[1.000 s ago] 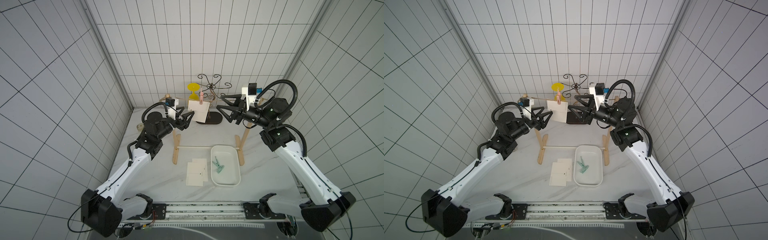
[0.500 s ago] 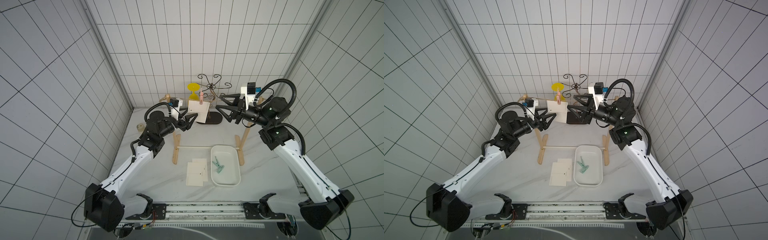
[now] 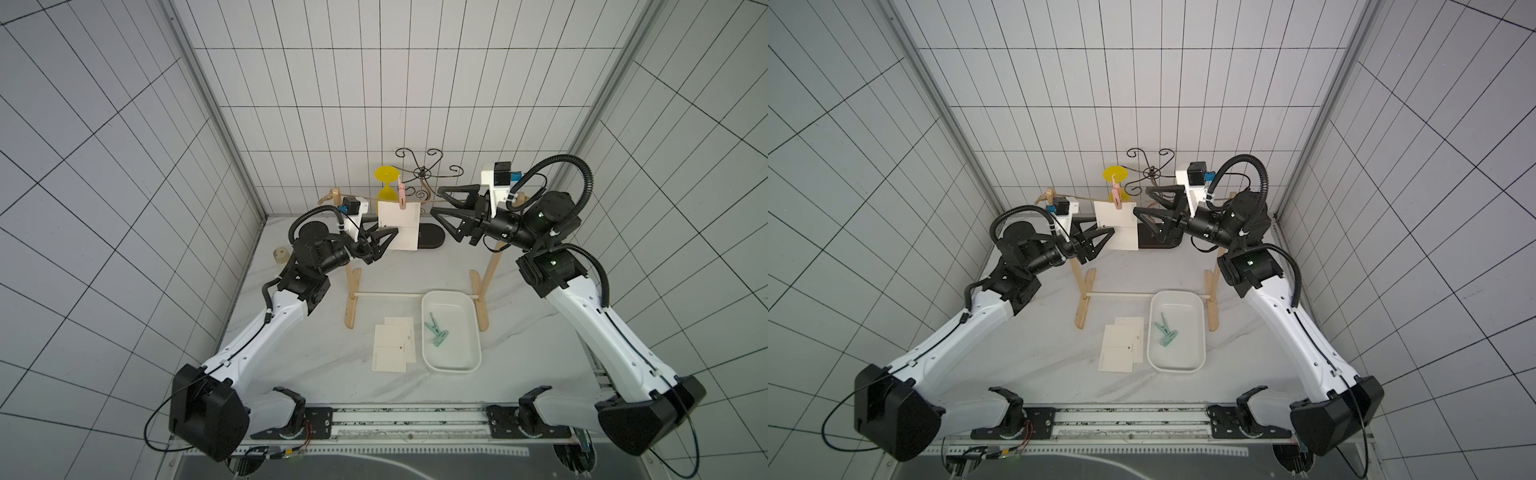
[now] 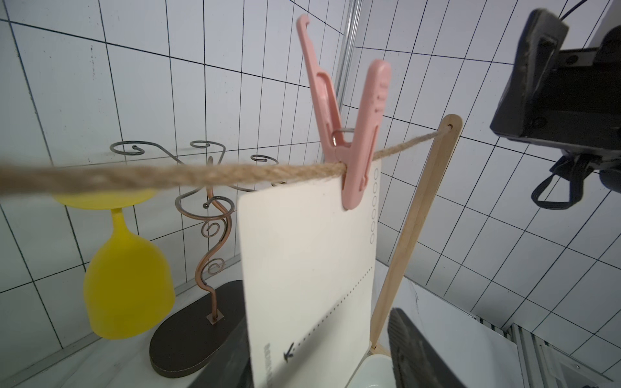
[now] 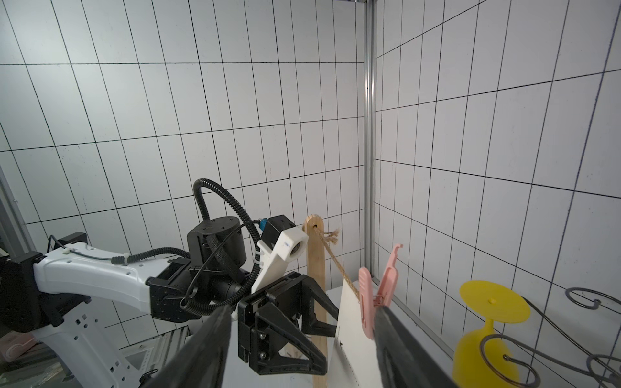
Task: Remove the postcards from the strings
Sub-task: Pinch the postcard on the clothesline, then remove the clamp from the clothesline.
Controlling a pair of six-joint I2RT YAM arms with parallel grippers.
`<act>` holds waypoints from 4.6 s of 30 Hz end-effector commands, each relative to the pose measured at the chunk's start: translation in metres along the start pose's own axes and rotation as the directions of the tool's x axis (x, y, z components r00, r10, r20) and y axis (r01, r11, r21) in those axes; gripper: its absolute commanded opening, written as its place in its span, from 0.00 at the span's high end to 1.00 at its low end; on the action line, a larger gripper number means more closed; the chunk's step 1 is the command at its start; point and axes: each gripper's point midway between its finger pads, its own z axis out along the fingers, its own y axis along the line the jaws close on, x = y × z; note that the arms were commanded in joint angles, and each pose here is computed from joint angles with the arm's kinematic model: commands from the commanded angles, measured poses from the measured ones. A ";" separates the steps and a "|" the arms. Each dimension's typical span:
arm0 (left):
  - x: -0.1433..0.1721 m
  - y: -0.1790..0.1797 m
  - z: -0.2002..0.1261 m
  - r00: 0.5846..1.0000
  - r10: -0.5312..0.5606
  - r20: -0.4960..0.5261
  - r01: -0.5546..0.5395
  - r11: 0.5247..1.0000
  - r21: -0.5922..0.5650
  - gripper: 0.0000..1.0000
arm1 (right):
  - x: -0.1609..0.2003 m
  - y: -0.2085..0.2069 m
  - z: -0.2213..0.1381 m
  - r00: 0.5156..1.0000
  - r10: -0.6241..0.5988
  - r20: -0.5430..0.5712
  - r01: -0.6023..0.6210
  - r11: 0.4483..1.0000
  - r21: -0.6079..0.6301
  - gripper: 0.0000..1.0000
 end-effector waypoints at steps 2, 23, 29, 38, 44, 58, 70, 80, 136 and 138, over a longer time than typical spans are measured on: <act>0.004 0.000 0.003 1.000 -0.021 0.004 0.021 0.999 0.031 0.38 | -0.039 0.013 0.005 0.995 -0.066 0.076 0.070 0.996 -0.048 0.32; 0.011 -0.005 0.006 0.999 -0.052 0.004 0.052 0.995 0.084 0.52 | -0.039 -0.032 0.057 0.998 -0.042 0.056 0.047 0.995 -0.084 0.32; 0.012 -0.009 0.006 0.999 -0.051 0.002 0.051 0.993 0.108 0.74 | -0.035 -0.048 0.071 0.998 -0.058 0.016 0.058 0.996 -0.066 0.31; 0.011 -0.013 0.005 1.000 -0.031 0.001 0.030 0.991 0.128 1.00 | -0.015 -0.064 0.086 0.997 -0.056 -0.055 0.052 0.996 -0.075 0.25; 0.010 -0.015 0.003 1.000 -0.024 -0.005 0.025 0.987 0.156 1.00 | 0.005 -0.066 0.092 0.991 -0.054 -0.119 0.039 0.991 -0.124 0.21; 0.006 -0.018 -0.001 0.999 -0.030 -0.013 0.032 0.977 0.213 1.00 | 0.034 -0.049 0.090 0.978 -0.046 -0.205 -0.011 0.962 -0.272 0.20; 0.000 -0.020 -0.004 0.999 -0.031 -0.018 0.034 0.971 0.238 1.00 | 0.047 -0.036 0.084 0.965 -0.049 -0.257 -0.037 0.947 -0.319 0.22; 0.003 -0.020 -0.004 0.998 -0.044 -0.043 0.054 0.964 0.261 1.00 | 0.052 -0.028 0.081 0.960 -0.064 -0.271 -0.035 0.938 -0.345 0.30; 0.011 -0.023 -0.007 0.993 -0.071 -0.095 0.098 0.943 0.318 1.00 | 0.056 -0.014 0.077 0.961 -0.041 -0.272 -0.091 0.887 -0.453 0.76; 0.011 -0.024 -0.007 0.993 -0.072 -0.095 0.099 0.943 0.318 1.00 | 0.056 -0.014 0.077 0.961 -0.040 -0.274 -0.091 0.888 -0.450 0.80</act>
